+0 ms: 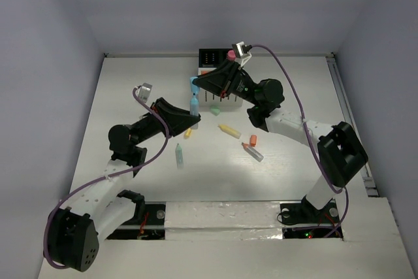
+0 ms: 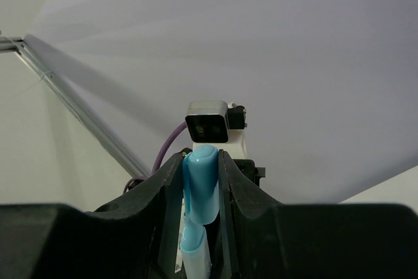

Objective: Sort the stationery into containers
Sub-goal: Close the pen cap on the pen.

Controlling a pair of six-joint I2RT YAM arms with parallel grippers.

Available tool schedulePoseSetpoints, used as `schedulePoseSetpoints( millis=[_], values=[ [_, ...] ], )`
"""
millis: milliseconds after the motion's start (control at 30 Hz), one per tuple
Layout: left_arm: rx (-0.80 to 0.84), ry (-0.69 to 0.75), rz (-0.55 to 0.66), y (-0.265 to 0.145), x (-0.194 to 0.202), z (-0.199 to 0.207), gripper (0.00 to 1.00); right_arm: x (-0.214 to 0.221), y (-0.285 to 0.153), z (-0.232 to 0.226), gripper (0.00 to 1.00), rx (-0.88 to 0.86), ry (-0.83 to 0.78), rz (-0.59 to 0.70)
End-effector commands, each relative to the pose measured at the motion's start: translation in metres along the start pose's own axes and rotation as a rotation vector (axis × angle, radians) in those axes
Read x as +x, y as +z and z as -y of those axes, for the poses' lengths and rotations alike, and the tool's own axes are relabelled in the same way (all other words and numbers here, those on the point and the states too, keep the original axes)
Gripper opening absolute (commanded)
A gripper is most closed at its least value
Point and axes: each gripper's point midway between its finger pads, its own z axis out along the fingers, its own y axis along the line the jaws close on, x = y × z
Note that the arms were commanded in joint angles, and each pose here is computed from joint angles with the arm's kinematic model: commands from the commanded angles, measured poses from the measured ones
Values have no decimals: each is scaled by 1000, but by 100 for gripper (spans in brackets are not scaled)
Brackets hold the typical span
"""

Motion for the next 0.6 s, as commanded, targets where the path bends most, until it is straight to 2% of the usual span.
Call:
schedulePoseSetpoints(
  millis=[0, 567],
  values=[
    [60, 86, 26, 4, -13, 21, 0, -10, 4, -39, 0, -95, -68, 31],
    [38, 74, 13, 4, -7, 13, 0, -13, 10, -40, 0, -116, -45, 53]
  ],
)
